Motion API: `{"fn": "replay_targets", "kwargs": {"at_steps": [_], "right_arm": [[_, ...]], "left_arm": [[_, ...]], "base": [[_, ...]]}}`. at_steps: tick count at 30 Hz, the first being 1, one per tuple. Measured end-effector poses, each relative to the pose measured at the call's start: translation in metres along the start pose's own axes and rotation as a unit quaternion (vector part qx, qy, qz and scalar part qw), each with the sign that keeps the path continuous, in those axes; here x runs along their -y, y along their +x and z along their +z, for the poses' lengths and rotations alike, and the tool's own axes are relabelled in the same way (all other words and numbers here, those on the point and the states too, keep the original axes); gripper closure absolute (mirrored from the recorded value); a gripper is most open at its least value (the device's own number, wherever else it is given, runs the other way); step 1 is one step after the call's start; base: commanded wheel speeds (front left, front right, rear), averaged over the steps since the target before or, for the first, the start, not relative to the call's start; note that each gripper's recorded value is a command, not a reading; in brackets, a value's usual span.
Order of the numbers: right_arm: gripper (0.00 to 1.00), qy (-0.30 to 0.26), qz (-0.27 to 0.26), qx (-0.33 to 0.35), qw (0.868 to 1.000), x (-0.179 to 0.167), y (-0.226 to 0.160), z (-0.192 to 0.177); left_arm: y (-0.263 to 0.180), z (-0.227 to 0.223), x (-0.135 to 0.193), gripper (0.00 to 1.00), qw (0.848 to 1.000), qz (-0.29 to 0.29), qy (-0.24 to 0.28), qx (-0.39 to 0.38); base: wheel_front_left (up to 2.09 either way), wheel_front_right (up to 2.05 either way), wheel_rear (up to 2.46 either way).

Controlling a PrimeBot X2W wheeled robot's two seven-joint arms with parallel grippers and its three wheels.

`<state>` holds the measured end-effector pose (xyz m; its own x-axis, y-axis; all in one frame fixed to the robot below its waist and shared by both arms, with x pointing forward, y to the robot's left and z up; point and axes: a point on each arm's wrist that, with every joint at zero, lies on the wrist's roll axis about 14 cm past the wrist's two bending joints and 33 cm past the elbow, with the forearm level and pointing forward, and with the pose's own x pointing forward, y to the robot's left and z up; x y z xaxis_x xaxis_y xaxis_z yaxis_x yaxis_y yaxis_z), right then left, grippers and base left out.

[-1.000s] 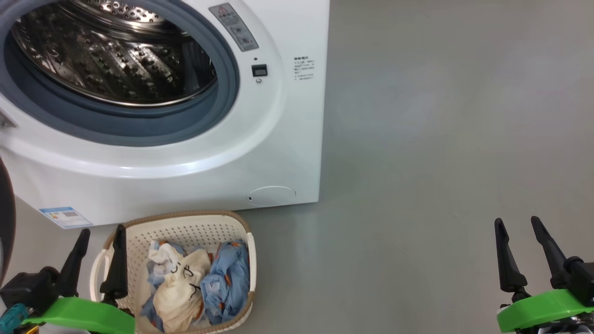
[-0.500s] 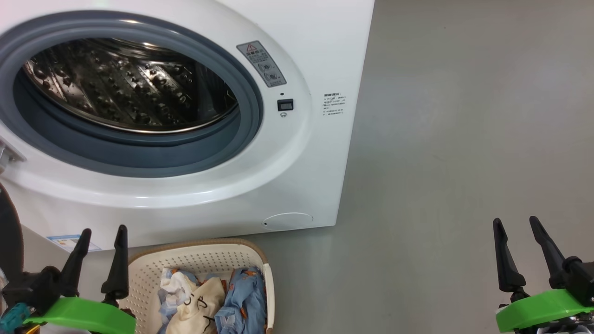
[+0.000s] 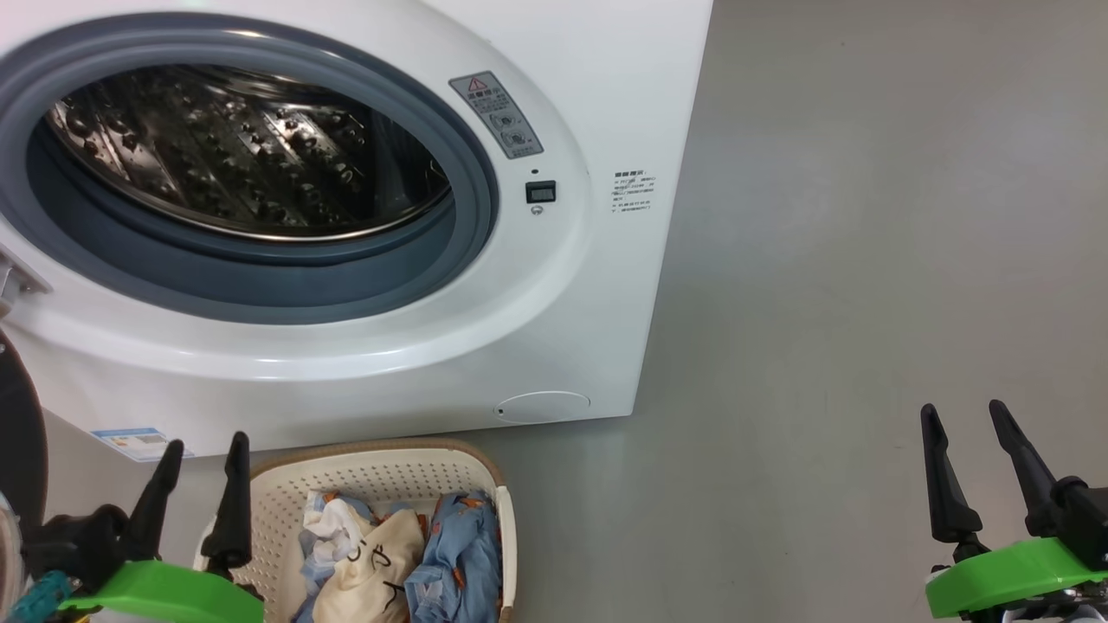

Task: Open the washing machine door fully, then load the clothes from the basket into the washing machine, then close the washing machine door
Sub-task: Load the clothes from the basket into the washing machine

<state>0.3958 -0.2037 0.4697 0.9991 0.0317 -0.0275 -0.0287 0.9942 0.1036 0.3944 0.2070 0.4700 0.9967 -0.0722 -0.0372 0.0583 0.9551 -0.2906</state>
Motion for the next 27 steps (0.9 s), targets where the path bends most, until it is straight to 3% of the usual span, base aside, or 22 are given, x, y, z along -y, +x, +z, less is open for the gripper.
{"fn": "replay_targets", "kwargs": {"at_steps": [12, 19, 27], "right_arm": [[0.00, 0.002, 0.004, -0.007, 1.000, -0.003, 0.005, -0.006], [0.00, 0.005, 0.009, -0.004, 1.000, -0.007, 0.020, -0.008], [0.00, 0.007, 0.021, -0.004, 1.000, -0.015, 0.044, -0.015]], "left_arm": [[-0.017, -0.068, -0.008, 0.00, 0.994, 0.037, -0.030, -0.097], [-0.044, -0.145, -0.018, 0.00, 0.971, 0.075, -0.040, -0.222], [-0.022, -0.181, -0.011, 0.00, 0.956, 0.053, -0.018, -0.288]], "base": [[0.00, 0.00, 0.00], [0.00, 0.00, 0.00], [0.00, 0.00, 0.00]]}}
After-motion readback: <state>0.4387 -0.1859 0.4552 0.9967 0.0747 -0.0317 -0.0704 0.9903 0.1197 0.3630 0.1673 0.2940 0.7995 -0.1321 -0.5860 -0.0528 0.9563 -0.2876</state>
